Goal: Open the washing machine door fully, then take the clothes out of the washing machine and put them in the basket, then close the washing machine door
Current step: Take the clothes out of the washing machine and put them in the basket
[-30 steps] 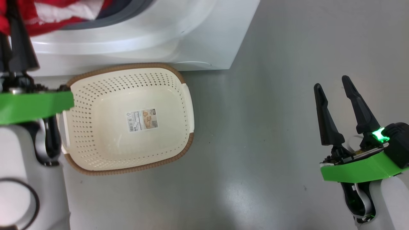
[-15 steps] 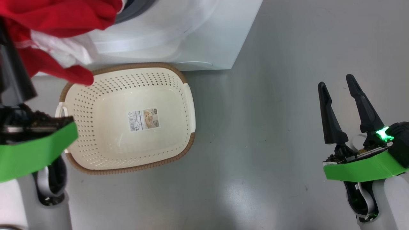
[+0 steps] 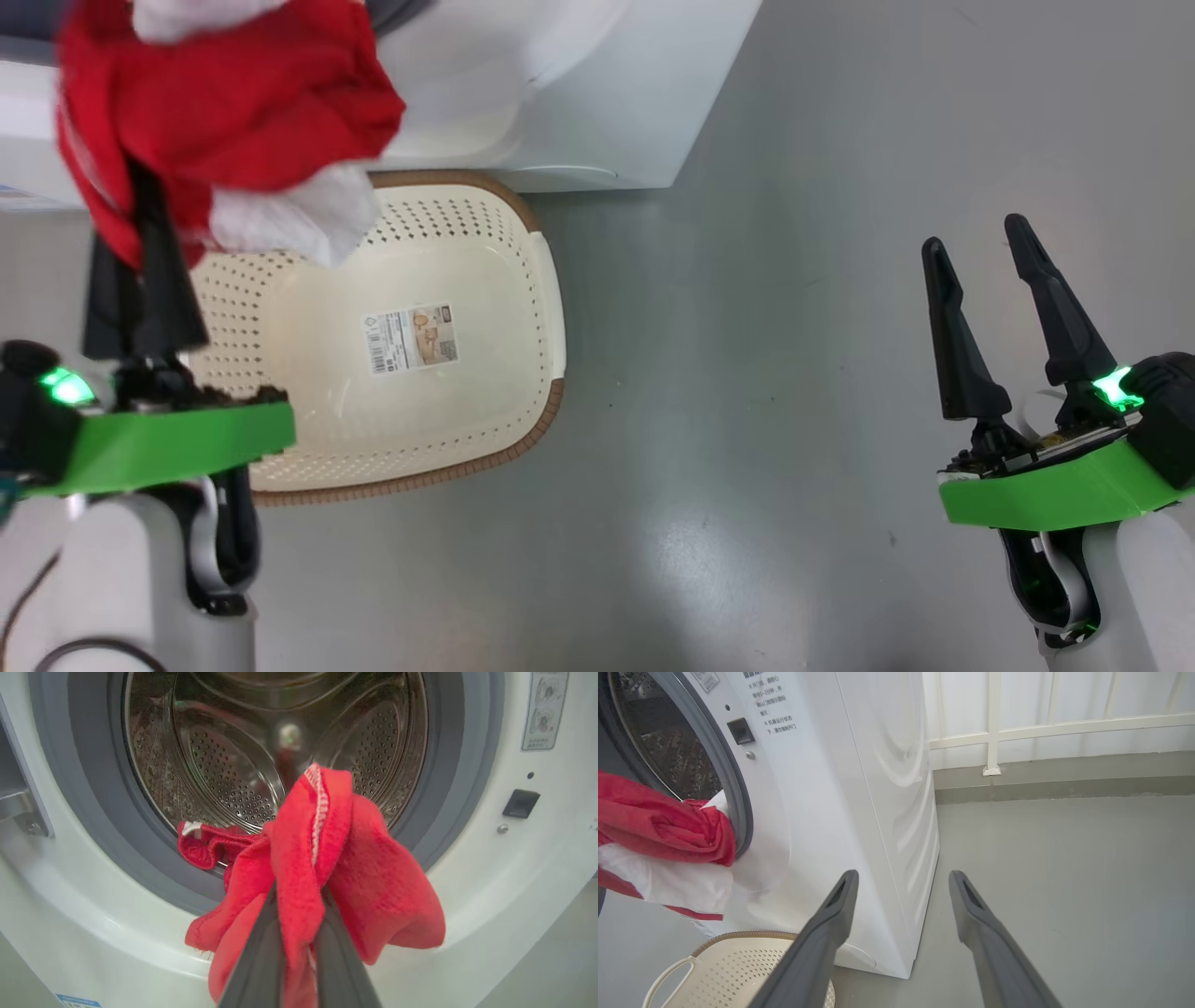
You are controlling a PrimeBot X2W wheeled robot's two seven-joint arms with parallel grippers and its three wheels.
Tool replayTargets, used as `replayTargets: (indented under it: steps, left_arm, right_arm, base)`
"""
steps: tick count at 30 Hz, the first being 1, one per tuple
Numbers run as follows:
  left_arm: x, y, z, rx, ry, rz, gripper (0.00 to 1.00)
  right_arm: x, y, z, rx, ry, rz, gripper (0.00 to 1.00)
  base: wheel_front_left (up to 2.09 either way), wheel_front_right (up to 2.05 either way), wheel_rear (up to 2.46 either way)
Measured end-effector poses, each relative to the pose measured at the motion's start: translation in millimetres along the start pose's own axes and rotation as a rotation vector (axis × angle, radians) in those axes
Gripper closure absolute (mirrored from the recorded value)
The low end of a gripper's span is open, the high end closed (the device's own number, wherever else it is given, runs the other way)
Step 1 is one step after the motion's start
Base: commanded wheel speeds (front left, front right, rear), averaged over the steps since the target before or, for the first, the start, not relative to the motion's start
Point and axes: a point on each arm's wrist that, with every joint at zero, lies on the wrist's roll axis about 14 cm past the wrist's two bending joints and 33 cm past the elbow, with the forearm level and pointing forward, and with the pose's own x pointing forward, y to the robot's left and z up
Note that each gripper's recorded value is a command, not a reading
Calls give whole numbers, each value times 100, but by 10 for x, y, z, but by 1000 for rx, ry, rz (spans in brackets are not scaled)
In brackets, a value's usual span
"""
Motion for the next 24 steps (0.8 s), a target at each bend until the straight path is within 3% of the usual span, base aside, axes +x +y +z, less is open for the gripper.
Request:
replayTargets:
  steps: [10, 24]
  left_arm:
    - [-295, 70, -969, -13, 296, 24, 100]
    - [-419, -66, -1880, 4, 551, -22, 100]
  right_arm:
    - [-7, -36, -110, 4, 27, -10, 0]
    - [84, -146, -312, 3, 59, -28, 0]
  base:
    - [0, 0, 0]
    - [0, 0, 0]
